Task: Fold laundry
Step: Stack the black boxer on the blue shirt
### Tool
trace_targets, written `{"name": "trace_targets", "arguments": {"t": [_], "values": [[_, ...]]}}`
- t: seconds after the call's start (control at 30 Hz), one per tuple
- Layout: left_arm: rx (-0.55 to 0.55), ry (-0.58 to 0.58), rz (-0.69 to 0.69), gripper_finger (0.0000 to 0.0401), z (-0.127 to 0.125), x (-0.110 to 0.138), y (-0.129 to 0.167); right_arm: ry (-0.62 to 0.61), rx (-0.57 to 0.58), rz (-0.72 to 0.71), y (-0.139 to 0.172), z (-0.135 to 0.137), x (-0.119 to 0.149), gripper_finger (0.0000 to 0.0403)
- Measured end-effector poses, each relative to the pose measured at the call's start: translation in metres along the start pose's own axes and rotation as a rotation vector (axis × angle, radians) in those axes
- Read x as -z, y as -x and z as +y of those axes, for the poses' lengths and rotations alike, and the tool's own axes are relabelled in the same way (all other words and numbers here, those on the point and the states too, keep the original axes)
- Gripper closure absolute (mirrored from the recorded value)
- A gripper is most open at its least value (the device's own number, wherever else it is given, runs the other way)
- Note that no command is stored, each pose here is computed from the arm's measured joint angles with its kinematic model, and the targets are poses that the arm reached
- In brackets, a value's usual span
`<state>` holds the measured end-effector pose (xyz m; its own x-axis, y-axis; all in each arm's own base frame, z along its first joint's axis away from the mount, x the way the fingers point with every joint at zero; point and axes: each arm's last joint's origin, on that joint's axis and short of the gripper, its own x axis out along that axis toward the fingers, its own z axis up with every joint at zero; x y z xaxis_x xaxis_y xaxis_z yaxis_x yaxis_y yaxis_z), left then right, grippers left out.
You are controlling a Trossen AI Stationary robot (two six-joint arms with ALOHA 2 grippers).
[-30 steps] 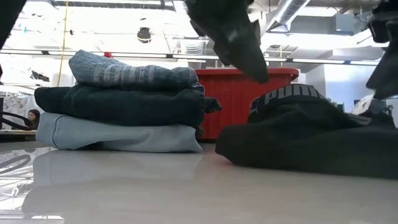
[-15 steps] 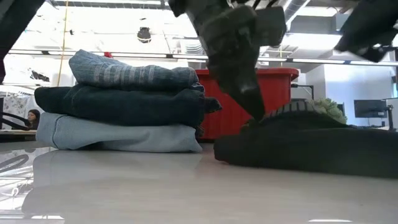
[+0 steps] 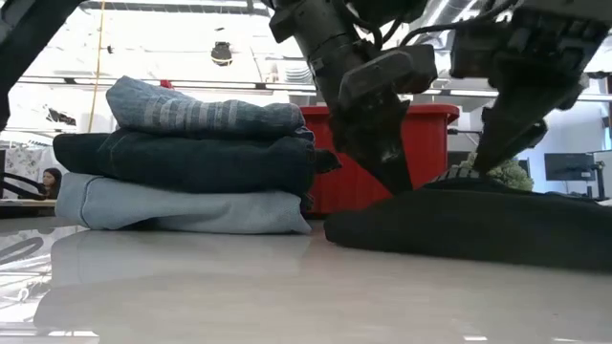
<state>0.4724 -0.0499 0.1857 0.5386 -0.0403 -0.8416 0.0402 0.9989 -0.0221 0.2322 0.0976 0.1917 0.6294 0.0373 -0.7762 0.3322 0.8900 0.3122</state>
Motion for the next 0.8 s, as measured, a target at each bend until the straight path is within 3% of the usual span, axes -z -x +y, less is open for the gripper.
{"name": "trace_targets", "arguments": {"t": [0.3, 0.53, 0.8], "values": [[-0.011, 0.011, -0.002, 0.0293, 0.001, 0.000, 0.000, -0.034, 0.048, 0.012, -0.009, -0.016, -0.012, 0.0163], [-0.043, 0.017, -0.007, 0.0296, 0.002, 0.000, 0.000, -0.035, -0.013, 0.016, -0.010, -0.011, -0.013, 0.0163], [-0.101, 0.055, -0.033, 0.0296, 0.004, -0.002, 0.000, -0.013, 0.099, 0.072, -0.029, -0.022, -0.008, 0.0163]]}}
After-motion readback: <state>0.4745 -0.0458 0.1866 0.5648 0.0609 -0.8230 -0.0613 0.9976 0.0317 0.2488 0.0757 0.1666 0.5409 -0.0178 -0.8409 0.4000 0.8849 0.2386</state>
